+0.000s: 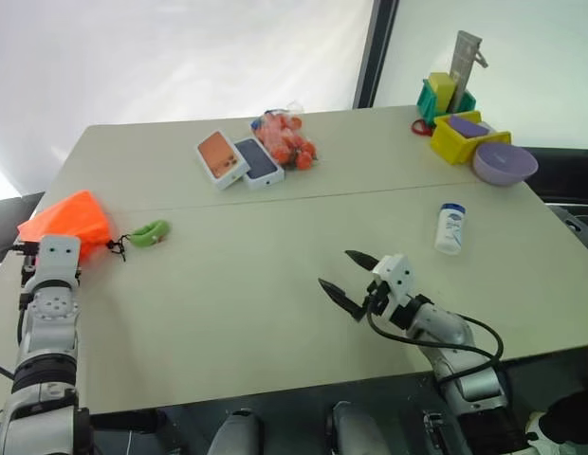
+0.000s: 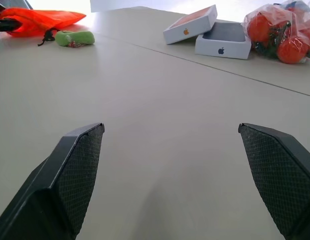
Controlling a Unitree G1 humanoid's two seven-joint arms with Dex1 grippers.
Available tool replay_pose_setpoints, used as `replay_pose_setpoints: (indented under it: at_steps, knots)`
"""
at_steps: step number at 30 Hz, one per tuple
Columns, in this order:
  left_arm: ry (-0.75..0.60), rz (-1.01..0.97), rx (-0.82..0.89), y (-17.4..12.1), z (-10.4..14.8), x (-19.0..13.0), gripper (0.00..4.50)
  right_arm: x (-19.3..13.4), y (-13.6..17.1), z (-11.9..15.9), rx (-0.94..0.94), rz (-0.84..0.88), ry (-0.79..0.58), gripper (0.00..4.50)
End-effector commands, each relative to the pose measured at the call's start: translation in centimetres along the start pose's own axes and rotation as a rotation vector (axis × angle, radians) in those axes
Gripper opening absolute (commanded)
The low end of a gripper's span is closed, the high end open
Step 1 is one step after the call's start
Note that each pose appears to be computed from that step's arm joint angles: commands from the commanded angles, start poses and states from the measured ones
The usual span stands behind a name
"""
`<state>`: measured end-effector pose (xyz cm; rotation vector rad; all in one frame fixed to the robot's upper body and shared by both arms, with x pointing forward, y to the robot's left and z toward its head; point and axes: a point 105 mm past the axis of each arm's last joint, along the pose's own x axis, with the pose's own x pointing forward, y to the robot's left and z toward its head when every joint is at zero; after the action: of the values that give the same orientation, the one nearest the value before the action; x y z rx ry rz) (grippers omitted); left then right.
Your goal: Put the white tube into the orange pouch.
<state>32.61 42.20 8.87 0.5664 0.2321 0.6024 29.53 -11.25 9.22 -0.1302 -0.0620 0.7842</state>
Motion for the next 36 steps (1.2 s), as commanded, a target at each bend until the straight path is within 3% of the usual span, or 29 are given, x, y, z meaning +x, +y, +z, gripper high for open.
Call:
replay_pose_setpoints:
  at_steps: [1,2,8,13,28,36]
  knots:
    - [-0.071,0.036,-0.007,1.5,1.7,0.4,0.54,-0.2,-0.2,1.6,-0.040,-0.017,-0.053,4.50]
    - [-0.074,0.034,-0.007,1.4,1.8,0.4,0.06,-0.2,-0.2,1.6,-0.040,-0.017,-0.052,4.50]
    - [-0.154,-0.064,-0.036,0.1,3.4,-0.5,0.02,-0.3,-0.6,1.6,-0.046,-0.027,-0.049,4.50]
    - [-0.237,-0.258,-0.061,-2.7,5.8,-3.2,0.02,-0.9,-2.3,1.8,-0.062,-0.093,-0.042,4.50]
    - [-0.388,-0.743,-0.228,-13.6,16.5,-13.2,0.02,-3.3,-8.8,2.1,-0.108,-0.334,-0.019,4.50]
    - [-0.479,-1.054,-0.320,-16.4,20.7,-20.6,0.02,-5.4,-12.4,2.3,-0.134,-0.507,-0.021,4.50]
